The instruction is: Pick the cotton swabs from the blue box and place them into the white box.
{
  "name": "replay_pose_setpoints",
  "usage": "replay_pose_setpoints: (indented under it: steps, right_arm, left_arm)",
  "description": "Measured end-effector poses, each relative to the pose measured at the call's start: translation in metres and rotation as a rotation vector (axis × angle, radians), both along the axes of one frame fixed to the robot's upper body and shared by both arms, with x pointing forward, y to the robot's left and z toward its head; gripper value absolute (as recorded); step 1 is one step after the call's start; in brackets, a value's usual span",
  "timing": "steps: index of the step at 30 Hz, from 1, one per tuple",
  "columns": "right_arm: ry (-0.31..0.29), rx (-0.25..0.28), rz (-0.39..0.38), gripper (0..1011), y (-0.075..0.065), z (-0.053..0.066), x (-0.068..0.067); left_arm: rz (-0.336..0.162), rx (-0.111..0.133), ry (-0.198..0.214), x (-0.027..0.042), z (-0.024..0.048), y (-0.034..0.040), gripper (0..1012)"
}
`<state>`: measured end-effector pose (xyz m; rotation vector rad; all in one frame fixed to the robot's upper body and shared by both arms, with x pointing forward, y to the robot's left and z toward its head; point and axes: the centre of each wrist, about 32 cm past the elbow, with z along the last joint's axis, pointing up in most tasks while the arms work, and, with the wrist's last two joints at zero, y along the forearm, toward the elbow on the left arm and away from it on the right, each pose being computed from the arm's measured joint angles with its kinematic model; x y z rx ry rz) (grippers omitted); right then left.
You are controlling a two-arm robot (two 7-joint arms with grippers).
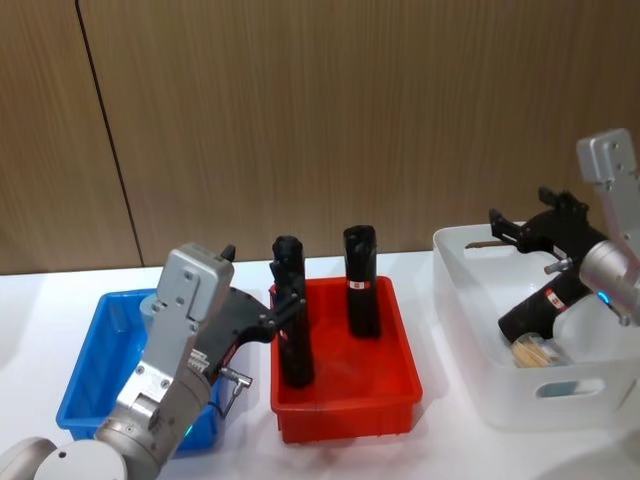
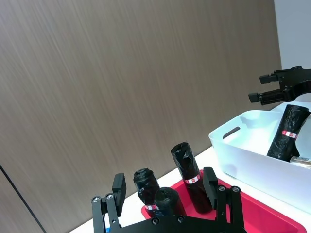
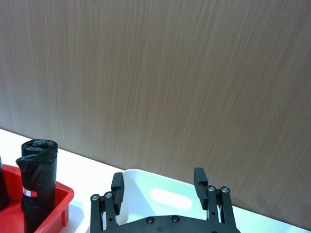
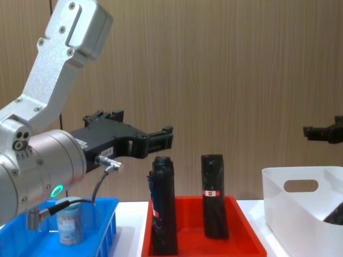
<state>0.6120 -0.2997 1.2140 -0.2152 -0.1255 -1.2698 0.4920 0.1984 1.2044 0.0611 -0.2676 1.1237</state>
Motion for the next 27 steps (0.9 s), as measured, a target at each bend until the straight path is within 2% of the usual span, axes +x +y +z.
replay_pose_setpoints:
  steps: [1, 6, 27]
  right_arm:
    - [-0.001, 0.002, 0.001, 862, 0.0, -0.0002, 0.0]
    - [-0.009, 0.006, 0.006, 1001, 0.0001, -0.001, -0.0003]
    - [-0.033, 0.016, 0.025, 1002, 0.0016, -0.0009, -0.0052]
  left_arm:
    - [0.0, 0.0, 0.0, 0.0, 0.0, 0.0, 1004]
    - [0.0, 0.0, 0.0, 0.0, 0.0, 0.0, 1004]
    - [0.0, 0.0, 0.0, 0.0, 0.0, 0.0, 1004]
